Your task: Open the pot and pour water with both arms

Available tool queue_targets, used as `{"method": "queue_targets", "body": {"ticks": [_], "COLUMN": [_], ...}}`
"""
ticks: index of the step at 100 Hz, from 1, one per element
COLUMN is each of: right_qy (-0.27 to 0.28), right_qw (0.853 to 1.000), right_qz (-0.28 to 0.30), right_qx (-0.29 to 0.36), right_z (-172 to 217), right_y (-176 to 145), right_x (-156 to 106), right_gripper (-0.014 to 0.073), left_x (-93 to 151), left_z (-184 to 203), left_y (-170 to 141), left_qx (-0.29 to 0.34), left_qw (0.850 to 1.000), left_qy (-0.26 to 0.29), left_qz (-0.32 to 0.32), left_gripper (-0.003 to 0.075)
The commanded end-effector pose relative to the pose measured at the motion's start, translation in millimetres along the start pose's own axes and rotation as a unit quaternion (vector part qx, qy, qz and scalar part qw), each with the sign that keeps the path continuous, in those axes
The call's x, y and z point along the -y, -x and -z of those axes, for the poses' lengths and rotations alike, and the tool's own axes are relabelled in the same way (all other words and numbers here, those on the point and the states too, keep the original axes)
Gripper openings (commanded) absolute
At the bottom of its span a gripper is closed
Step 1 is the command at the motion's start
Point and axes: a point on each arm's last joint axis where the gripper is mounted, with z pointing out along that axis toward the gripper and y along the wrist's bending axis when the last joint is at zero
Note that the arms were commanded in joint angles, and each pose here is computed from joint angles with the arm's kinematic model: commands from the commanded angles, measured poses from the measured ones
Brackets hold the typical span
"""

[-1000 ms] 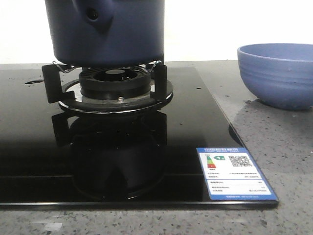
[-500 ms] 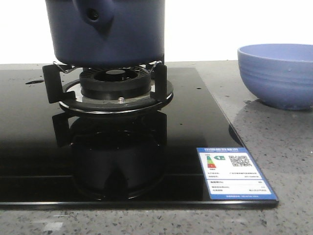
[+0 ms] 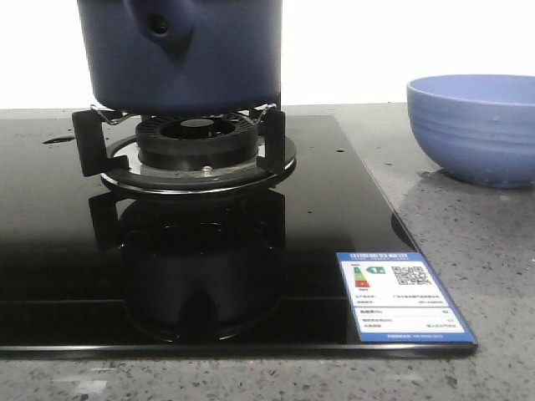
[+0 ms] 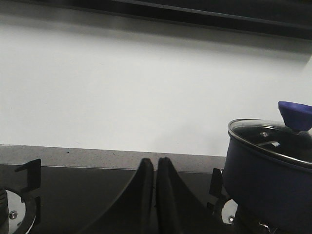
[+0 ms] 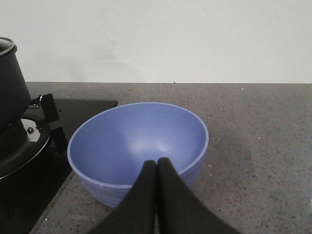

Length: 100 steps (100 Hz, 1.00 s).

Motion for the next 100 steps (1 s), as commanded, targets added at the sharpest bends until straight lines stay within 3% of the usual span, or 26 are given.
{"method": "queue_targets", "body": {"ticks": [1,42,56,100], "right_qy": [-0.015,-0.015,-0.015,-0.015], "right_qw": [1.000,1.000,1.000,1.000], "right_qz": [-0.003,-0.003,-0.003,-0.003], "right_qx": [0.020,0.020,0.020,0.020], "right_z": [1,1,1,1], "right_y": [10,10,10,10], "right_x": [3,3,3,3], "right_gripper": [-0.0062,-0.0062,-0.0062,-0.0062], "left_x": [-2,-2,-2,-16], "left_z": [0,0,2,26], "left_y": [11,10,4,-78], "left_qx": [0.028,0.027,0.032,0.000], "left_qw": [1.000,1.000,0.998,0.998], "left_qy": [0.013,0.014,0.016,0.053], "left_qz": [0.007,0.007,-0.059,-0.038], "left_gripper": [-0.0020,-0.0020,-0.0020,-0.0020]}}
